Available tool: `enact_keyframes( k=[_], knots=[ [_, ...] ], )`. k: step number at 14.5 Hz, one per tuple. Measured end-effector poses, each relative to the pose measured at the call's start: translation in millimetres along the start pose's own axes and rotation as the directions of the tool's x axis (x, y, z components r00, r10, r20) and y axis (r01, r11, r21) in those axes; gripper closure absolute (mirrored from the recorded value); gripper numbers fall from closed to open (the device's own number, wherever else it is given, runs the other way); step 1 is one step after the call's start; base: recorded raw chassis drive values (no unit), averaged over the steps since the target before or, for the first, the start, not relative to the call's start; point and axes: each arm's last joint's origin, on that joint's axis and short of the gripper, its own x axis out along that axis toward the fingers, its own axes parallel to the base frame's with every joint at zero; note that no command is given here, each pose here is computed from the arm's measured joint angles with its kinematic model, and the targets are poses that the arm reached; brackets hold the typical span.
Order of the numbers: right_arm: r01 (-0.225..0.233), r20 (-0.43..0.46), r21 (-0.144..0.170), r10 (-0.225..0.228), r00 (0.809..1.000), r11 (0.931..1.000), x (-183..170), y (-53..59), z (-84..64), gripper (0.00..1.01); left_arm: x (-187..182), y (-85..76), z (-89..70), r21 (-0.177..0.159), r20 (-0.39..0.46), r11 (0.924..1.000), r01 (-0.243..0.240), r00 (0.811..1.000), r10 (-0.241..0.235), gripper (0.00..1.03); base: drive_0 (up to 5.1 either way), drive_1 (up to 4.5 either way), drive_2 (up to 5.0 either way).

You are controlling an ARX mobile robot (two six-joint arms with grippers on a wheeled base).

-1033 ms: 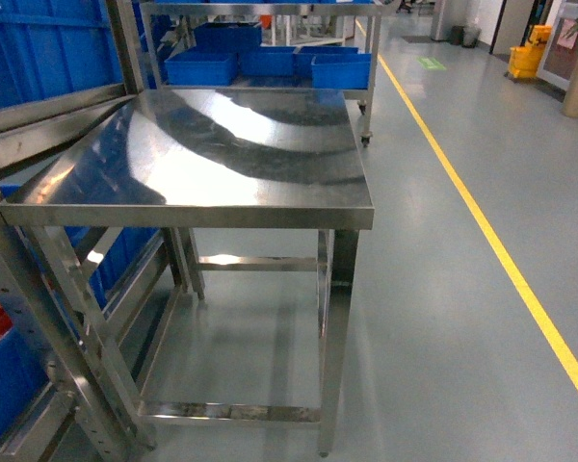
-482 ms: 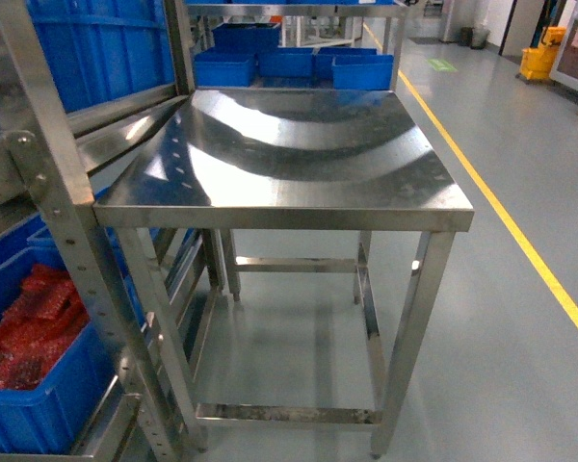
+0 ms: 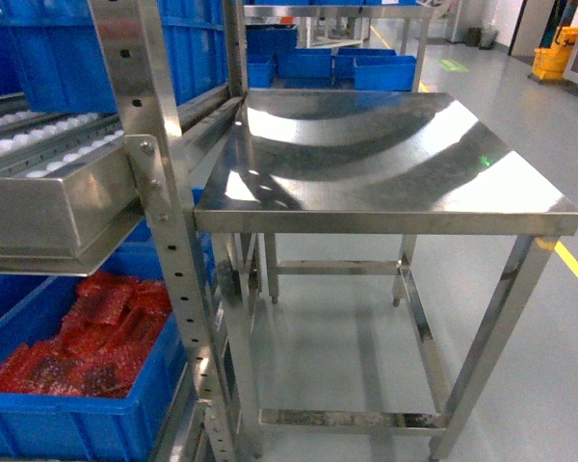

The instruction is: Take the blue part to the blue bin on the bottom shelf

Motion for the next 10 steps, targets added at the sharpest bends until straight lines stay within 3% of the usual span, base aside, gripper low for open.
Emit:
enact_keyframes(
  k=[1,10],
  knots=[
    [0.0,-0.004,0.0,0.0,1.0,1.0,0.0,0.0,-0.4,0.03,-0.1,0.0,0.0,0.0,0.0,1.0,0.0,1.0,0.0,0.59,-0.1,3.92,-4.0],
    [0.0,-0.003,0.0,0.0,1.0,1.0,0.0,0.0,-0.3,0.03,-0.1,0.0,0.2,-0.001,0.002,1.0,0.001,1.0,-0.001,0.59,-4.8,3.56,1.4]
  ],
)
